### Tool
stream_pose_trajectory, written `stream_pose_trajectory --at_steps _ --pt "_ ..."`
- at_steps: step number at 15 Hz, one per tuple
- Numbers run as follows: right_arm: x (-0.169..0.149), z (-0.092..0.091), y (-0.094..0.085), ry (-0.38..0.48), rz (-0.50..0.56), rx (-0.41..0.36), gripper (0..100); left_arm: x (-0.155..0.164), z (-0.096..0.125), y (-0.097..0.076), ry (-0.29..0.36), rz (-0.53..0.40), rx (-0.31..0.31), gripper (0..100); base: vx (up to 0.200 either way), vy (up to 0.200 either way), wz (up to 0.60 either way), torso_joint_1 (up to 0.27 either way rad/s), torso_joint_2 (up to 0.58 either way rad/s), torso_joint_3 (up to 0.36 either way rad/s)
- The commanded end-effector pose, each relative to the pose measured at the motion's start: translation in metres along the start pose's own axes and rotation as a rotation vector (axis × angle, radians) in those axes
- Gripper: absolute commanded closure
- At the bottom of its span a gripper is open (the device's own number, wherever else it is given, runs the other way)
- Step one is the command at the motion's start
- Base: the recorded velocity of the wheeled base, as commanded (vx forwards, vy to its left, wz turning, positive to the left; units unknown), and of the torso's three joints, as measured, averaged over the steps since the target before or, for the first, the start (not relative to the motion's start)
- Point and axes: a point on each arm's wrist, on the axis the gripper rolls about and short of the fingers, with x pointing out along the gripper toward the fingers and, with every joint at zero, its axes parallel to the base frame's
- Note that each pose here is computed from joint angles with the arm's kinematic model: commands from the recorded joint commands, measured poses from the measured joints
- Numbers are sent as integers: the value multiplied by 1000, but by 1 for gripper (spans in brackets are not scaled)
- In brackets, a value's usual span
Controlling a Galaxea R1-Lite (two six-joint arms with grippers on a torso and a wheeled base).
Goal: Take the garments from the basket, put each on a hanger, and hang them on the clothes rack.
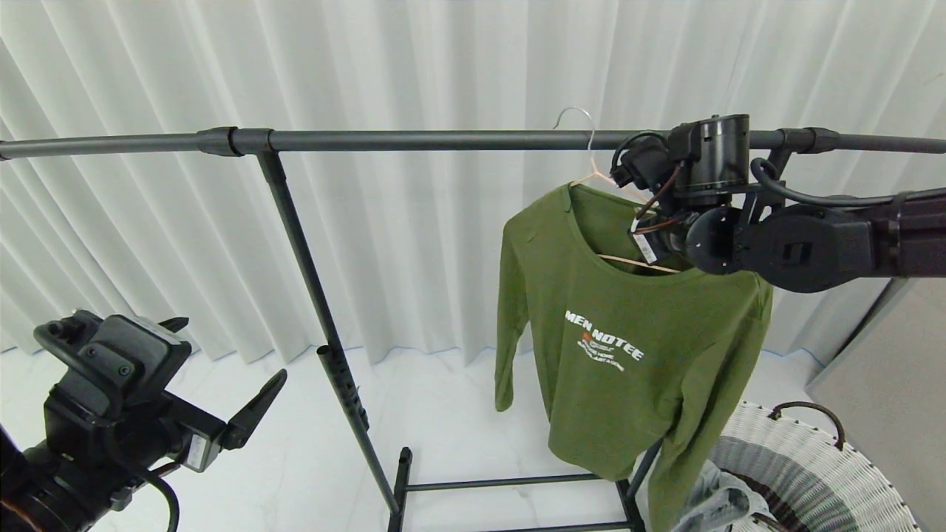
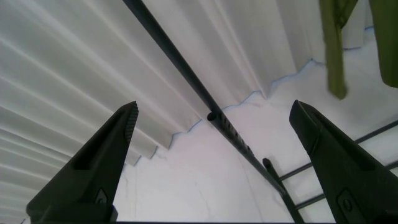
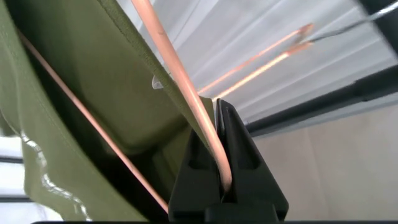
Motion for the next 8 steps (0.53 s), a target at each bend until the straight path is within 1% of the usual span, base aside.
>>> stream_pose_trajectory --at_steps 1,8 --pt "5 -4 7 13 7 -13 100 -1 0 0 -1 -1 0 0 0 0 0 0 0 0" --pt "1 -2 13 5 23 -15 100 -1 1 -2 -8 -12 2 0 0 0 0 0 0 0"
